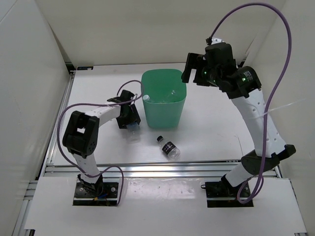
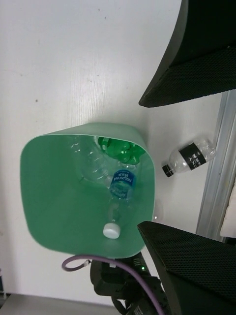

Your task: Put the plastic bottles in the bin

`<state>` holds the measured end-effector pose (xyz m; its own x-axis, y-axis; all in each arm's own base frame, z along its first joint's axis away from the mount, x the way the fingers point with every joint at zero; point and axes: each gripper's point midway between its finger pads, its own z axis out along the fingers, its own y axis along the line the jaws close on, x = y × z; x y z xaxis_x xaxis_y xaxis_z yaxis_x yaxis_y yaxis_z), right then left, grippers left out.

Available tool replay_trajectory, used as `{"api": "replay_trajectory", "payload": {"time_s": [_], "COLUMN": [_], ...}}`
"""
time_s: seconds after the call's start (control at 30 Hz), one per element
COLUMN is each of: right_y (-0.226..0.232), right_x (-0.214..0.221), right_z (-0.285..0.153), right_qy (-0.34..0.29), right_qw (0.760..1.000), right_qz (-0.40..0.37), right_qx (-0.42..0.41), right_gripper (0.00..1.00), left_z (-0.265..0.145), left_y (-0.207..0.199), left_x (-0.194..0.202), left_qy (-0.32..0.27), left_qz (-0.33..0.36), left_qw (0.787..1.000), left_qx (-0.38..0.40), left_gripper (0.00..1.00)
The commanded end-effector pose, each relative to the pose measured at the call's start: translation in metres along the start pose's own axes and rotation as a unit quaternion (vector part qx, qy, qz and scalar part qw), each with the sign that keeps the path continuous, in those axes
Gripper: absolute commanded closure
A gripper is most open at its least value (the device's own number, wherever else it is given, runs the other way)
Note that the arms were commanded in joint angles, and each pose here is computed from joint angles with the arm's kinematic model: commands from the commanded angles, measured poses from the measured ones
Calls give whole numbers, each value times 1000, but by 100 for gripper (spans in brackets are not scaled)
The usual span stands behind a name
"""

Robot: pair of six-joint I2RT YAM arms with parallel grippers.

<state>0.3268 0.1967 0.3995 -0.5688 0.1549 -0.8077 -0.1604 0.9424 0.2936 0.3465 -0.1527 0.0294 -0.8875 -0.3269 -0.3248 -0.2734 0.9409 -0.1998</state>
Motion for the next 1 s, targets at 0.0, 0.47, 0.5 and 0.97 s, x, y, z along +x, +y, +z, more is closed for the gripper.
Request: {"api": "replay_trajectory", "payload": {"time_s": [0.0,0.47,0.5,0.97], "right_y": [-6,-14,-13,-45], "right_x": [-1,13,10,12], "right_z": [-5,12,12,12], "right_qy": [-5,9,3,4], "right_qw": [1000,999,999,997], "right_qz": [-20,-14,-12,40], "right_qx": [12,35,33,67], "right_gripper": [0,0,0,0], "left_z": [2,-284,-295,-301], "left_y": [10,-62,-79,-195], "left_x": [1,-144,-146,-123], "left_qy": [-8,-306,-314,-283], "left_qz": [7,-26,-13,73], "left_qw": [1000,948,944,926], "left_qx": [-16,79,103,239], "left_gripper": [24,37,36,0]}}
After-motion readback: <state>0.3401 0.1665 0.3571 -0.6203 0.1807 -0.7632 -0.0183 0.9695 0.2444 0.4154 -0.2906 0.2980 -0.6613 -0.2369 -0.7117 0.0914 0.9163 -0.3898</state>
